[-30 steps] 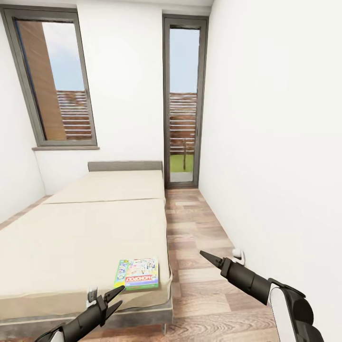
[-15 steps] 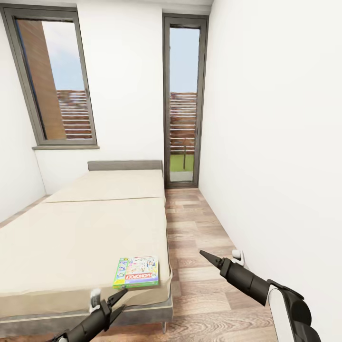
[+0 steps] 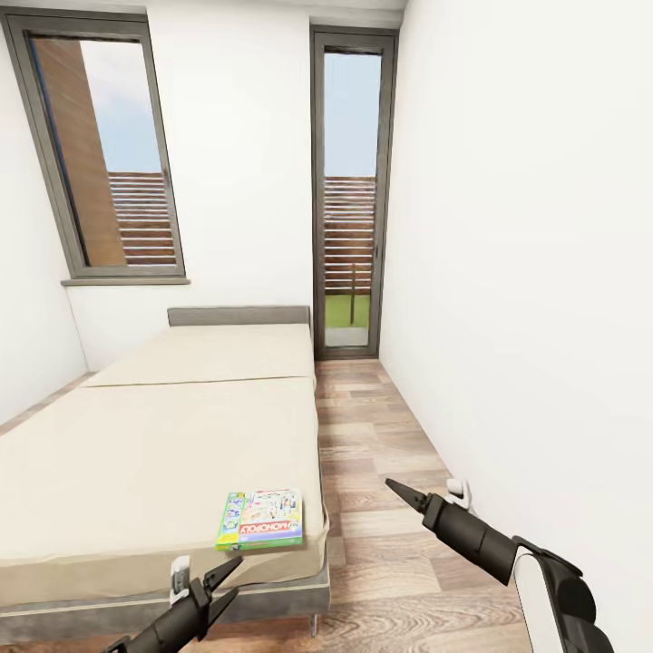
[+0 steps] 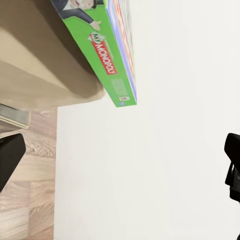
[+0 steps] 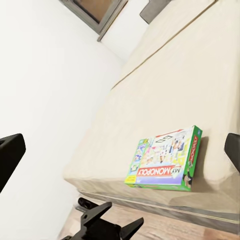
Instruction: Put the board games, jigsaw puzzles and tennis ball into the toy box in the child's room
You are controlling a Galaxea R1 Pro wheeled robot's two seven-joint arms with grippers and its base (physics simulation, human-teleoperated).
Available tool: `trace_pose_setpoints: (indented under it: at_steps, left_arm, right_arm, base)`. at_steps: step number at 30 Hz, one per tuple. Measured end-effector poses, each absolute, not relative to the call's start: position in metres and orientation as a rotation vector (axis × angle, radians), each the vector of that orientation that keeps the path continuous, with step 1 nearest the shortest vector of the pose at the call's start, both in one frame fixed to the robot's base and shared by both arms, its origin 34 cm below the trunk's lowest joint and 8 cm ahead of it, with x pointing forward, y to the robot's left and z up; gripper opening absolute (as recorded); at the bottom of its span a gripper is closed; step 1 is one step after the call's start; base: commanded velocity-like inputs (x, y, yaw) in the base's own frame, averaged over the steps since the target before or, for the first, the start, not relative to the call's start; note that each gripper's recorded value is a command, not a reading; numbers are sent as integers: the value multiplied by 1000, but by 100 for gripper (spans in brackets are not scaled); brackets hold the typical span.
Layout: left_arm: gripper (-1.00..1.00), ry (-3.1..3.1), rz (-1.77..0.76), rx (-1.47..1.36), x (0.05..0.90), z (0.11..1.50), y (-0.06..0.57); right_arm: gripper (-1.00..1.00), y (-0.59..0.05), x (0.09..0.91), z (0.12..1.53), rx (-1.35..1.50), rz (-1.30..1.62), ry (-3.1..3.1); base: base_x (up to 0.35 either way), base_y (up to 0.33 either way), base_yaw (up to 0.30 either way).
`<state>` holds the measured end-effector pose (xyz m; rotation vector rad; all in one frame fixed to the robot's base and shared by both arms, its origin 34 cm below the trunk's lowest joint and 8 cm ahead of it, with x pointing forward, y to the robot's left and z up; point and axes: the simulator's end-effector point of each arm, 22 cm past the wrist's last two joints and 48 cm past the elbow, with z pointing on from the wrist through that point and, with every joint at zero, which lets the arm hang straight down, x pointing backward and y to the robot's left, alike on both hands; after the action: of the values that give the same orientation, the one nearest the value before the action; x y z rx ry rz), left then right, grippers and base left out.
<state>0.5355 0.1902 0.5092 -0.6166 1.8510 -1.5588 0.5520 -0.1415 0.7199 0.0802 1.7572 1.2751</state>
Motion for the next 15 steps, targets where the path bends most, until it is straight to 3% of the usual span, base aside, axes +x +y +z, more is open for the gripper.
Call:
trace_pose_setpoints:
  at_steps: [15]
  left_arm:
    - [100,1853,-1557,-616,535,509,191]
  right_arm:
    - [100,-143,554,721,79,1265,1745]
  base:
    - [0,26,0]
